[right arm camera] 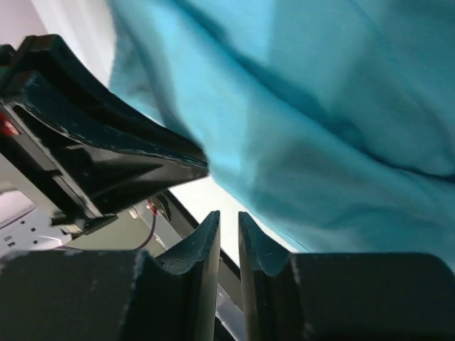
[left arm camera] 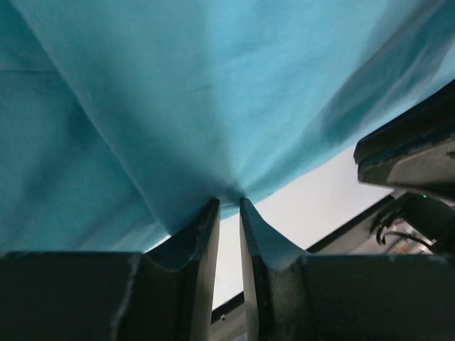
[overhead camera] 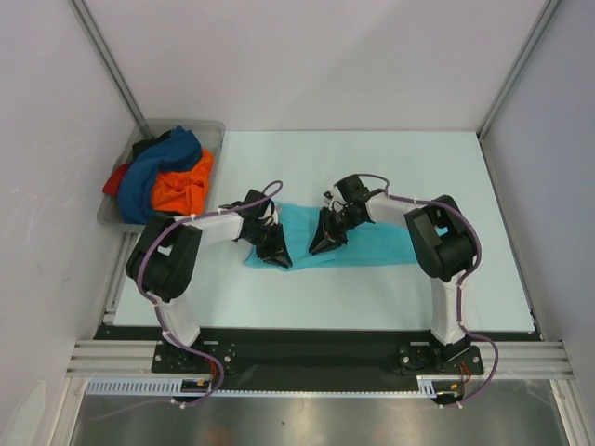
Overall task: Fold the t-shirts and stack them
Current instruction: Fold the tshirt
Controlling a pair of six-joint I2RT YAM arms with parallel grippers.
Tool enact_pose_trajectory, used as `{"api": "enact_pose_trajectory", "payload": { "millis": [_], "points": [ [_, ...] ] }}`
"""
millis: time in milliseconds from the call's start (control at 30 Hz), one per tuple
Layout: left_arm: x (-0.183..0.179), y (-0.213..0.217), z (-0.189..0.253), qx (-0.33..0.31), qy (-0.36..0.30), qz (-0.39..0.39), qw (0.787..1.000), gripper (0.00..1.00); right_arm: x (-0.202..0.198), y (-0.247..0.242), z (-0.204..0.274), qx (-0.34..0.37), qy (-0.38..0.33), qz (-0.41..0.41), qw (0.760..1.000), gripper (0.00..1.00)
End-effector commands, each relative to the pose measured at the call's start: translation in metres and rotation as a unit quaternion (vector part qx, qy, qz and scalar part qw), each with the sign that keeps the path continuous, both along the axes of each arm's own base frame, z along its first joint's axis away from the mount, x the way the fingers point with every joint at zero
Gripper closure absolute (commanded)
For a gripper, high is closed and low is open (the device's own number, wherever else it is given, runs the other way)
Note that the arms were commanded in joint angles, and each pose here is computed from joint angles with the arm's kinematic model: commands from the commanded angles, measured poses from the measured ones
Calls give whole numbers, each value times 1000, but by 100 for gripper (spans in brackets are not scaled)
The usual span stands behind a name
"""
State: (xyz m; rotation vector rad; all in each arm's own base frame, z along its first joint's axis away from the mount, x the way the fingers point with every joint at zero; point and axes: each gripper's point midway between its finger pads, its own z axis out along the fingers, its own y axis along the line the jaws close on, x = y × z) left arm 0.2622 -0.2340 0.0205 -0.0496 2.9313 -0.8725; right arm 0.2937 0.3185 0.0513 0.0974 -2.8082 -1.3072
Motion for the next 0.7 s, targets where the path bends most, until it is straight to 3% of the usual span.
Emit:
{"api": "enact_pose_trajectory", "payload": {
  "millis": [0,233,433,533,567,667],
  "points": [
    [-2,18,-19,37,0,1,999,76,-1,-16,-11,-4,3,-2,1000,79],
    [0,39,-3,84,-40,4,996,74,-3,-68,-25,-55,-1,-32,998,79],
    [19,40,53,79,-109,20,991,61,1,-84,-16,-75,-24,-33,996,78],
    [25,31,62,57,-120,7,991,49,4,-81,-5,-65,-40,-34,997,68],
    [25,29,60,54,-115,4,992,48,6,-81,-3,-62,-44,-35,996,61],
    [23,25,45,52,-83,-4,995,49,11,-83,-3,-63,-49,-40,996,54]
  ]
}}
